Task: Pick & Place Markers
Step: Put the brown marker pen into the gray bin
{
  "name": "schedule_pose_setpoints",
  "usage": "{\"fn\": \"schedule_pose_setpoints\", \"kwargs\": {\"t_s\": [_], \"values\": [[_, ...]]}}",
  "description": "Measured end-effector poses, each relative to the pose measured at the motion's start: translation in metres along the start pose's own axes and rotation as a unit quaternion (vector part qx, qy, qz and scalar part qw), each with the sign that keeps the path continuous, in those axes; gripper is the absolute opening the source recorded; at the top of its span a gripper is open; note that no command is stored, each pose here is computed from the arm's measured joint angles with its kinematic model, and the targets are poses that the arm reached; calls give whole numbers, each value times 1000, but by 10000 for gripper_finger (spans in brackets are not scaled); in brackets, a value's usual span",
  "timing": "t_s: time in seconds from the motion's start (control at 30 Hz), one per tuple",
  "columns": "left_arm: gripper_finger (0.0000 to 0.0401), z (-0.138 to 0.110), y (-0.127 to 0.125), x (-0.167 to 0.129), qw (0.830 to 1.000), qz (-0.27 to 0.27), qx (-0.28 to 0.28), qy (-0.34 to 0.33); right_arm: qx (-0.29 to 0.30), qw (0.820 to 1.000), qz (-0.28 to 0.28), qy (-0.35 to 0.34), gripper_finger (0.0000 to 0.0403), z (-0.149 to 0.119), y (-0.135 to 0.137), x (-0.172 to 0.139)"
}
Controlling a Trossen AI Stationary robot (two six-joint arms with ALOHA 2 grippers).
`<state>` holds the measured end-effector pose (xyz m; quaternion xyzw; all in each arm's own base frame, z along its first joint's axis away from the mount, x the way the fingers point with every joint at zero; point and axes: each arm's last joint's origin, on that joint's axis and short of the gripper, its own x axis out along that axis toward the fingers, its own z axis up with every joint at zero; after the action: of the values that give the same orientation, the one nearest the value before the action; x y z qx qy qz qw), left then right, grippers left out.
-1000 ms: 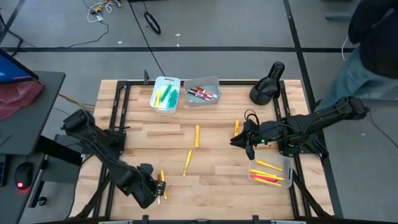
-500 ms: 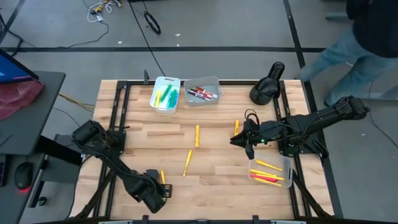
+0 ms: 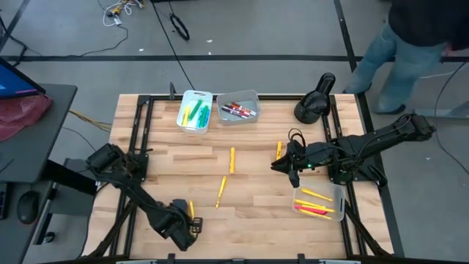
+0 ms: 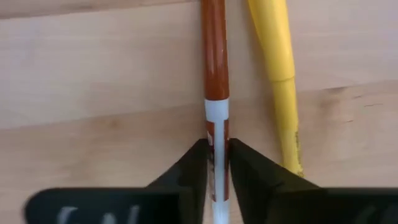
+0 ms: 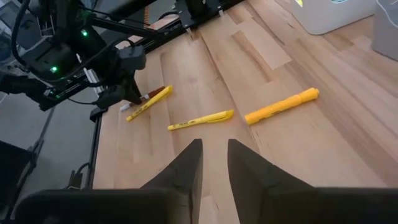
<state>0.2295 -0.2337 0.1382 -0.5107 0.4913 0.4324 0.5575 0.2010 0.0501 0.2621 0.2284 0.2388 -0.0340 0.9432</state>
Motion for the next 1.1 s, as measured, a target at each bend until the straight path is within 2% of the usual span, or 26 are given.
{"fn": "schedule_pose_setpoints", "kwargs": {"t_s": [0.13, 0.33, 0.4, 0.47, 0.6, 0.67, 0.77, 0.93, 1.03, 1.1], "values": [[29, -3, 4, 0, 1000, 3, 9, -5, -1, 1000, 0, 0, 75, 0, 0, 0], [28, -3, 6, -2, 1000, 9, 15, -6, -3, 1000, 0, 0, 75, 0, 0, 0], [28, 0, 11, -7, 999, 28, 25, -8, -3, 1000, 0, 0, 75, 0, 0, 0], [28, 7, 16, -14, 998, 54, 35, -10, -3, 1000, 0, 0, 75, 0, 0, 0], [28, 26, 18, -49, 997, 62, 55, -2, -4, 1000, 0, 0, 75, 0, 0, 0], [28, 43, 18, -66, 995, 56, 78, -8, -4, 1000, -1, 0, 75, 0, 0, 0], [28, 76, 12, -93, 993, 19, 111, -26, -3, 1000, -10, -8, 75, 0, -1, 0], [28, 155, -10, -118, 981, -46, 170, -82, 6, 999, -35, -24, 75, 2, -2, 0], [28, 211, -30, -123, 962, -106, 223, -119, 21, 998, -45, -34, 75, 2, -3, 0], [28, 250, -45, -124, 941, -155, 258, -156, 35, 997, -50, -40, 75, 3, -3, 0]]}}
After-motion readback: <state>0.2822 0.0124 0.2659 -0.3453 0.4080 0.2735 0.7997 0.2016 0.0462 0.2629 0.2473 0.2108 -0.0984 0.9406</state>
